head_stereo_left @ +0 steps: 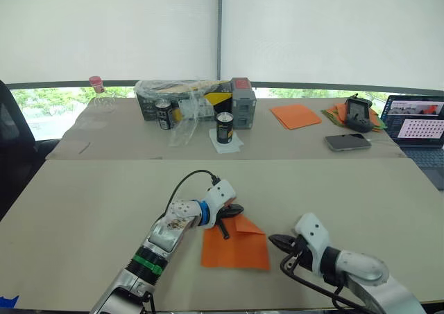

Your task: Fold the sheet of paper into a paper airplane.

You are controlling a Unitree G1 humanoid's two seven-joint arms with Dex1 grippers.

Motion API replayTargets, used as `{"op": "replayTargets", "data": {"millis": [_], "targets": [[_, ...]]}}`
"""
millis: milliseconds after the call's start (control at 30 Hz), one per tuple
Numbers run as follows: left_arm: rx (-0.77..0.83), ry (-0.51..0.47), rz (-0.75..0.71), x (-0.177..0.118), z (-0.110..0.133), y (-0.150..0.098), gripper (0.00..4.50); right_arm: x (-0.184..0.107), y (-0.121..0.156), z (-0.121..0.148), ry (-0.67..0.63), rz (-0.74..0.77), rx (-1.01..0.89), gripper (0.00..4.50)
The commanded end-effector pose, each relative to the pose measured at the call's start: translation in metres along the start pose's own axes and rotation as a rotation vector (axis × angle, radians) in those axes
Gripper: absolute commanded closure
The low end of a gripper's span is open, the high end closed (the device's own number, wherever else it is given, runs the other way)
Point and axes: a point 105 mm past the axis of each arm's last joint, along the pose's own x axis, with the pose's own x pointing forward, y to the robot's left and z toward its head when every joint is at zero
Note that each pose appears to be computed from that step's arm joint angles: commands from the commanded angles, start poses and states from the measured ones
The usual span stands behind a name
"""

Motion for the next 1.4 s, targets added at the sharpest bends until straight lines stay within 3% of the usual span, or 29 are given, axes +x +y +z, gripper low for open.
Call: {"op": "replayTargets", "data": {"millis": [33,200,367,533,600,767,867,1033,1200,1400], "targets": [[-0.056,0.057,-0.032,0.002,-0.022,-0.01,4.5,0.014,-0.001,0.019,-0.043,0.005,-0.072,4.43],[-0.058,0.044,-0.003,-0.002,-0.018,-0.005,4.5,0.042,-0.001,0.004,0.033,0.016,-0.083,4.43],[-0.168,-0.028,0.036,-0.012,-0.004,0.003,4.5,0.057,0.009,-0.024,0.154,0.071,-0.074,4.43],[-0.328,-0.211,0.181,-0.06,0.033,0.034,4.5,0.055,0.013,-0.038,0.223,0.094,-0.06,4.43],[-0.402,-0.228,0.258,-0.082,0.034,0.044,4.5,0.056,0.014,-0.039,0.229,0.101,-0.06,4.43],[-0.535,-0.235,0.229,-0.116,0.025,0.025,4.5,0.063,0.019,-0.04,0.232,0.144,-0.06,4.43],[-0.579,-0.245,0.242,-0.123,0.02,0.016,3.67,0.067,0.021,-0.04,0.232,0.164,-0.072,4.5],[-0.615,-0.18,0.252,-0.117,0.006,0.001,1.99,0.069,0.023,-0.039,0.232,0.18,-0.081,4.5],[-0.606,-0.144,0.262,-0.1,0.001,-0.005,1.99,0.07,0.024,-0.039,0.233,0.184,-0.096,4.5],[-0.641,-0.185,0.286,-0.09,0.005,0.001,1.99,0.068,0.021,-0.04,0.237,0.163,-0.103,4.5]]}}
